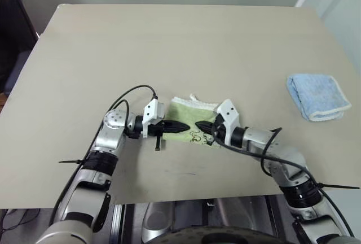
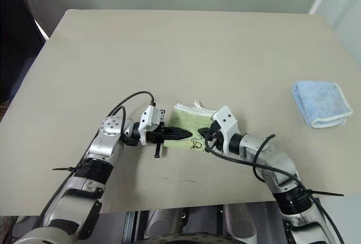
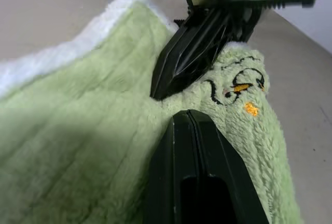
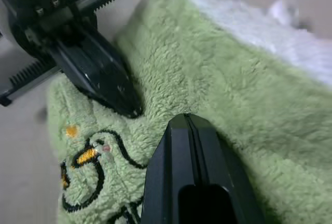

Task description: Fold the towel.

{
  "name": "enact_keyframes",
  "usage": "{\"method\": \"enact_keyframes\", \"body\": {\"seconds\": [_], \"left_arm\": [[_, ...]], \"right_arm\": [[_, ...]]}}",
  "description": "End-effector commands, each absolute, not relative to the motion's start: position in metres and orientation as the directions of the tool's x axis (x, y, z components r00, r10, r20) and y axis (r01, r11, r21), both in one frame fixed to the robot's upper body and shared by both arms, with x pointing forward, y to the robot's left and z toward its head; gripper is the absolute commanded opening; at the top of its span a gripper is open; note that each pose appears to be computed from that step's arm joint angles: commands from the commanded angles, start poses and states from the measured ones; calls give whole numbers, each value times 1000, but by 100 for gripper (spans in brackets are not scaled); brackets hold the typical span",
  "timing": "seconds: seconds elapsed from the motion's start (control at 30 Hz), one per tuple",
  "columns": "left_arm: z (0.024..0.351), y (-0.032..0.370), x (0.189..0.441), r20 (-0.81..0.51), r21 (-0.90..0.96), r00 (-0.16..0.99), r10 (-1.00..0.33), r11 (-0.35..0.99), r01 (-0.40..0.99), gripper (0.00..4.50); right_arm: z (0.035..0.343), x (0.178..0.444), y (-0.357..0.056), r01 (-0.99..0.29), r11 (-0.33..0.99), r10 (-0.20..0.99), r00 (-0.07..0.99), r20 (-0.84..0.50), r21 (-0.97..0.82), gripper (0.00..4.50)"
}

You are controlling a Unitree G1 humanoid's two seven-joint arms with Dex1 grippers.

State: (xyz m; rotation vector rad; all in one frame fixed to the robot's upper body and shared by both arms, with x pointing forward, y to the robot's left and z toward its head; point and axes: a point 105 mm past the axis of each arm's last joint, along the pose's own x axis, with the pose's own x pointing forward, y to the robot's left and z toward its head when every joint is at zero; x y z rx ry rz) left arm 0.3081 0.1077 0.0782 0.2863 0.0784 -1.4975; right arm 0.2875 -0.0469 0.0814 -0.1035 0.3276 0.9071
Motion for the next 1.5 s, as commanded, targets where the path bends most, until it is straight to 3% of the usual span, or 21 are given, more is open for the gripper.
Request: {"method": "enact_keyframes", "body": {"seconds": [0.03, 0.1, 0.23, 0.37, 0.4, 0.5, 0.63, 0.83, 0.93, 1.0, 1.17, 1.5], "left_arm": [[69, 107, 312, -223, 98, 104, -969, 83, 992, 0], [77, 106, 318, -174, 74, 131, -976, 119, 990, 0], [95, 111, 322, -123, 111, 167, -978, 154, 982, 0], [125, 116, 317, -42, -7, 133, -990, 133, 991, 0], [133, 119, 318, -29, -25, 143, -989, 144, 989, 18], [155, 128, 318, -4, -42, 170, -985, 170, 985, 95], [177, 144, 325, 47, -153, 238, -970, 229, 961, 238], [172, 172, 332, -25, -259, 351, -936, 345, 902, 450], [167, 177, 334, -63, -329, 383, -922, 381, 864, 450], [156, 181, 330, -166, -408, 368, -915, 403, 819, 450], [146, 181, 329, -227, -592, 363, -904, 424, 686, 450], [146, 179, 329, -238, -620, 367, -899, 431, 656, 450]], "right_arm": [[64, 292, -58, -751, 660, 691, 613, -384, -11, 2], [70, 293, -60, -749, 662, 699, 619, -359, -4, 2], [110, 291, -61, -779, 615, 783, 586, -208, 121, 2], [136, 283, -65, -824, 550, 834, 532, -147, 134, 2], [143, 281, -67, -832, 538, 842, 523, -131, 137, 18], [152, 279, -74, -841, 522, 852, 510, -117, 140, 93], [150, 278, -81, -843, 520, 853, 504, -138, 138, 232], [153, 278, -90, -829, 546, 835, 530, -147, 116, 447], [151, 279, -96, -817, 573, 813, 556, -170, 66, 449], [155, 271, -99, -833, 549, 829, 534, -167, 67, 449], [158, 261, -106, -849, 527, 836, 510, -201, 40, 449], [158, 259, -107, -850, 526, 834, 509, -211, 33, 449]]}}
